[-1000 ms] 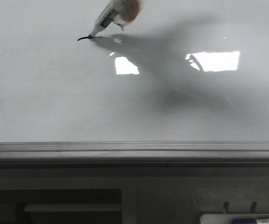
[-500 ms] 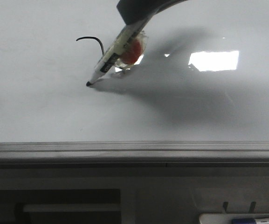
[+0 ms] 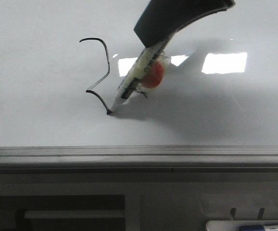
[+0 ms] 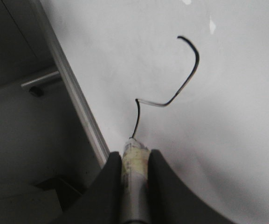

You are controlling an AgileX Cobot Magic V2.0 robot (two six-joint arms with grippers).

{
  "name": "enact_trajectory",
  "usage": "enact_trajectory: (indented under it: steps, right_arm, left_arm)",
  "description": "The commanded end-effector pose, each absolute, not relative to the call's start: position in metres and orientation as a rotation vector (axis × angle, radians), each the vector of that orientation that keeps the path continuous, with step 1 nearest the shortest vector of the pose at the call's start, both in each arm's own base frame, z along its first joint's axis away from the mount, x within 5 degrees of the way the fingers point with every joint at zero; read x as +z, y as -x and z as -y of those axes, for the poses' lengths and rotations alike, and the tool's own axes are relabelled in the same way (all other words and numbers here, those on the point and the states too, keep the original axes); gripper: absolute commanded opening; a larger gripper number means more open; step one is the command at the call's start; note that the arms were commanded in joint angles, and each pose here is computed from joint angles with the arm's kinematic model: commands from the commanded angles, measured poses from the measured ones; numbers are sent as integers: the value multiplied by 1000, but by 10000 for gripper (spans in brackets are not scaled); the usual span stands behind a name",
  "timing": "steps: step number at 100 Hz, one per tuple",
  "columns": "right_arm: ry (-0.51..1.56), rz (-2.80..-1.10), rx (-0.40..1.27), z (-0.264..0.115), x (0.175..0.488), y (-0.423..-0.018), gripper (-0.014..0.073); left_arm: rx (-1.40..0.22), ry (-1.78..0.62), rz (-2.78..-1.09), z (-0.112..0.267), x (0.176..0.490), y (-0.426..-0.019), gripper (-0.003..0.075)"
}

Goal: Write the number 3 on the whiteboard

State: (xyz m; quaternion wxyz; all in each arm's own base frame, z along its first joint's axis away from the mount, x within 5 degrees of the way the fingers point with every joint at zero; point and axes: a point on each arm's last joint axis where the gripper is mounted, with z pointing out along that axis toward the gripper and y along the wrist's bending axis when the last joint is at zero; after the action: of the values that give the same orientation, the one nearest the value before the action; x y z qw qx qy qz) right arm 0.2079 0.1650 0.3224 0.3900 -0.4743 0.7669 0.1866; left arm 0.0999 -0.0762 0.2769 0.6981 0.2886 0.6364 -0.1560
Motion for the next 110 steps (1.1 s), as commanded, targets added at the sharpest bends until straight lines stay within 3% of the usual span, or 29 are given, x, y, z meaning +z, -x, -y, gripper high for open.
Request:
enact_trajectory:
  steps: [1,37,83,92,110]
  right_arm:
    - [1176,-1900,421,-161,334,-211,-61]
    - [1222,-1825,438,-207,331,-228,-61]
    - [1343,-1725,529,-188,379,-179,-61]
    - [1351,-1729,532,-188,379,-178,-61]
    - [1355,-1715,537,-192,379,-177,-61]
  left_arm:
    - [-363,-586,-1330,76,294,-101,-20]
    - [-363,-586,-1330,76,294,-101,-20]
    - [-320,-714,-1331,81,288,-98,-15]
    - [-318,-817,-1267,88,289,-92,48]
    - [-362,-1004,-1228,110,278,-87,298]
